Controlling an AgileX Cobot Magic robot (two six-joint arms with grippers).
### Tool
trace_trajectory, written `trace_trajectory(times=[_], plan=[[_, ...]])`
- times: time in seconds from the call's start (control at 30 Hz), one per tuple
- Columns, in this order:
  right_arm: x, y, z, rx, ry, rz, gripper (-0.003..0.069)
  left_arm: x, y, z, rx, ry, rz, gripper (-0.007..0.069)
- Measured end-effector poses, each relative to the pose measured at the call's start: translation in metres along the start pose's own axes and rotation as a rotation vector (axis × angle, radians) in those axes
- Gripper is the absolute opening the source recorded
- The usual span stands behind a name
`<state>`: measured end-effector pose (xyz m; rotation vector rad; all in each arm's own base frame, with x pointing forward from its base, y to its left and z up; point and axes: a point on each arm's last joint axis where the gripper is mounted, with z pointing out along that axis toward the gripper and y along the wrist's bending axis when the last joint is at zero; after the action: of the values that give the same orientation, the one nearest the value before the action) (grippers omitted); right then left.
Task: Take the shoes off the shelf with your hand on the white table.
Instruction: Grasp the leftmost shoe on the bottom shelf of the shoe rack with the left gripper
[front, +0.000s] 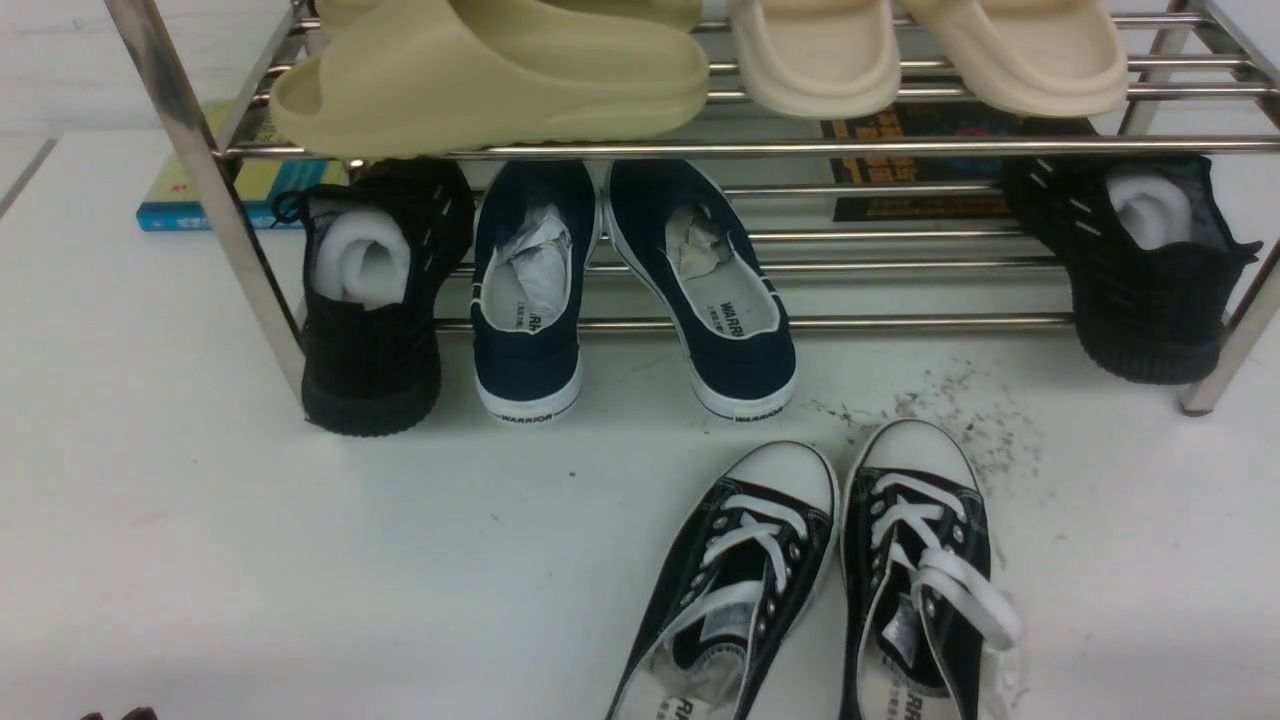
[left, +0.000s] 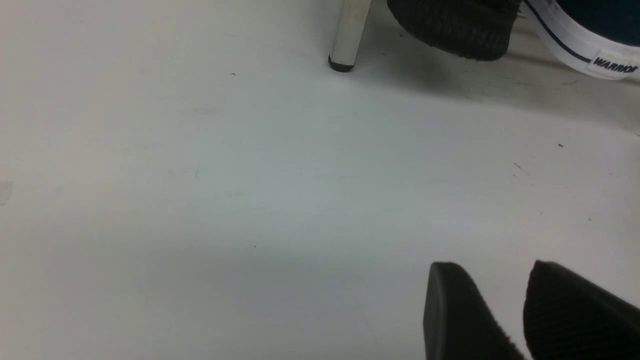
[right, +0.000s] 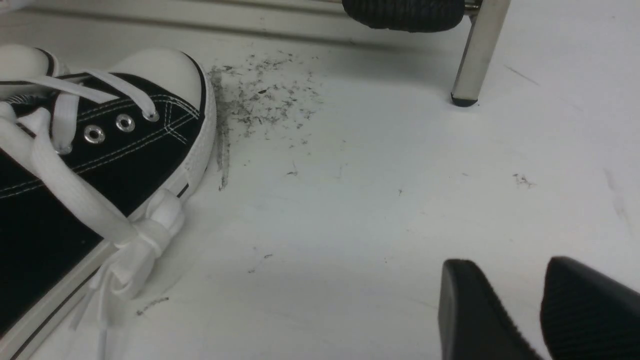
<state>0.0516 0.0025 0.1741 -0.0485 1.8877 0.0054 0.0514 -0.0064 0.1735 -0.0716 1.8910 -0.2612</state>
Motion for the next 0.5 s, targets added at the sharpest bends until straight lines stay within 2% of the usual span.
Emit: trace_trajectory(times=[0.3, 0.43, 0.5], plan=[[0.0000, 0.0000, 0.0000, 0.000, 0.000, 0.000, 0.0240, 0.0002, -0.0005, 0.0000, 0.005, 0.002, -0.020, 0.0242], [0.0000, 0.0000, 0.0000, 0.000, 0.000, 0.000, 0.0240, 0.0013, -0.0053, -0.0001, 0.056, 0.020, -0.239, 0.0242], [0.0000, 0.0000, 0.0000, 0.000, 0.000, 0.000, 0.0240, 0.0017, -0.0092, -0.0005, 0.096, 0.040, -0.423, 0.0242]])
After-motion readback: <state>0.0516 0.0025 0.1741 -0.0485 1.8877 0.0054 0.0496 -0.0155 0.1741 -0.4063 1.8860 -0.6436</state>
